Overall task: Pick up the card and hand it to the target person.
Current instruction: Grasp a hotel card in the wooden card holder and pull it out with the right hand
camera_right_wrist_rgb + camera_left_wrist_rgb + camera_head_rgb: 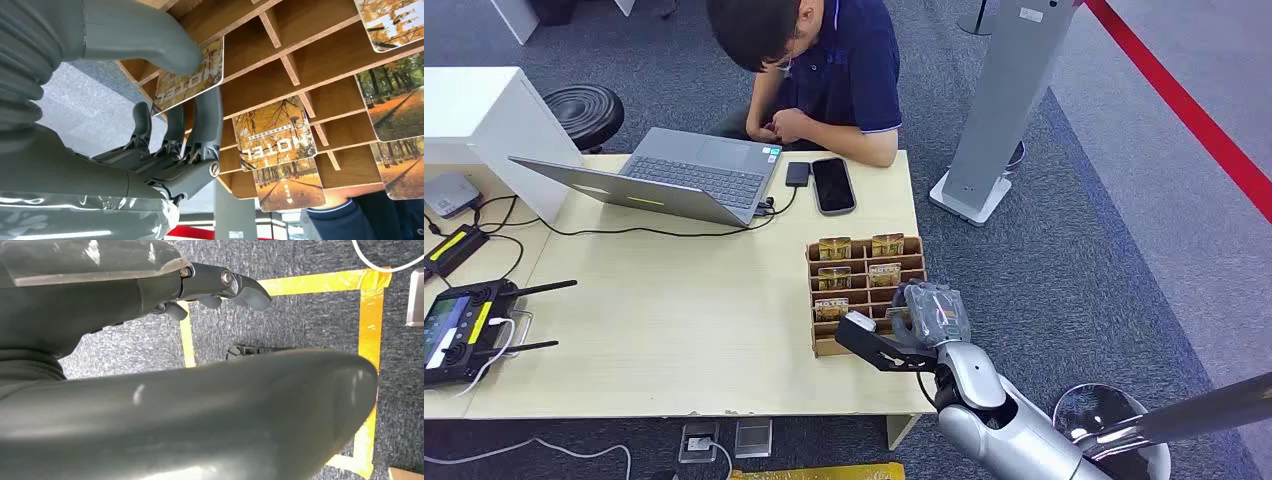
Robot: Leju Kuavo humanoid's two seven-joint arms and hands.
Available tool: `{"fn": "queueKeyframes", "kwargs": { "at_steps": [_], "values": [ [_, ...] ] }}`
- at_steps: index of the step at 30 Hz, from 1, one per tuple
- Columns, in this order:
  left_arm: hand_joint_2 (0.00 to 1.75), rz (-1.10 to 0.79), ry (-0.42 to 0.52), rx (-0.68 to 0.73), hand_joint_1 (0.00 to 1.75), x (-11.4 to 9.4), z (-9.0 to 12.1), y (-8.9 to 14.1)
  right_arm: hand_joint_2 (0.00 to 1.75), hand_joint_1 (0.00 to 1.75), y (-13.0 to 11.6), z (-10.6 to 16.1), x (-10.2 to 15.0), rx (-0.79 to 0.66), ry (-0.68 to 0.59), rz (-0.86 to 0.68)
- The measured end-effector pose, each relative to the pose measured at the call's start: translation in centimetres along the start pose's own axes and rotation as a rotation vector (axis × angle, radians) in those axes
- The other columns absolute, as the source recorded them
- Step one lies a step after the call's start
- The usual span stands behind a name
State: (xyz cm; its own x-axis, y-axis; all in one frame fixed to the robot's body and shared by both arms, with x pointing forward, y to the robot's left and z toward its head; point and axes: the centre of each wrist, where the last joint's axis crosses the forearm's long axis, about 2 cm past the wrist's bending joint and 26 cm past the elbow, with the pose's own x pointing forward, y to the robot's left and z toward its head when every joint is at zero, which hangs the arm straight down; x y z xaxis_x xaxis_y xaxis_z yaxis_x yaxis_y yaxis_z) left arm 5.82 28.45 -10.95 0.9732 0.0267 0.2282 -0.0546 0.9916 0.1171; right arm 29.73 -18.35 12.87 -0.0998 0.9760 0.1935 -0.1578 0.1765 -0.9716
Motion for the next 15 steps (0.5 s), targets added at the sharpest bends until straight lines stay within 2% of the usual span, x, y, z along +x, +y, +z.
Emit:
{"fn": "queueKeyframes", "kwargs": {
  "at_steps": [5, 10, 12, 15],
  "values": [
    [0.0, 0.001, 0.0, 0.0, 0.0, 0.01, 0.0, 0.0, 1.75, 1.47, 0.05, -0.22, 0.0, 0.001, 0.007, 0.005],
    [0.0, 0.001, 0.0, 0.0, 0.0, 0.01, 0.0, 0.0, 1.75, 1.71, 0.1, -0.29, -0.03, 0.001, 0.013, 0.01],
    [0.0, 0.001, 0.0, 0.0, 0.0, 0.01, 0.0, 0.0, 1.75, 1.74, 0.1, -0.29, -0.03, 0.001, 0.013, 0.01],
    [1.31, -0.005, -0.004, 0.0, 0.0, 0.01, 0.0, 0.0, 1.75, 1.75, 0.11, -0.28, -0.01, -0.001, 0.013, 0.01]
  ]
}}
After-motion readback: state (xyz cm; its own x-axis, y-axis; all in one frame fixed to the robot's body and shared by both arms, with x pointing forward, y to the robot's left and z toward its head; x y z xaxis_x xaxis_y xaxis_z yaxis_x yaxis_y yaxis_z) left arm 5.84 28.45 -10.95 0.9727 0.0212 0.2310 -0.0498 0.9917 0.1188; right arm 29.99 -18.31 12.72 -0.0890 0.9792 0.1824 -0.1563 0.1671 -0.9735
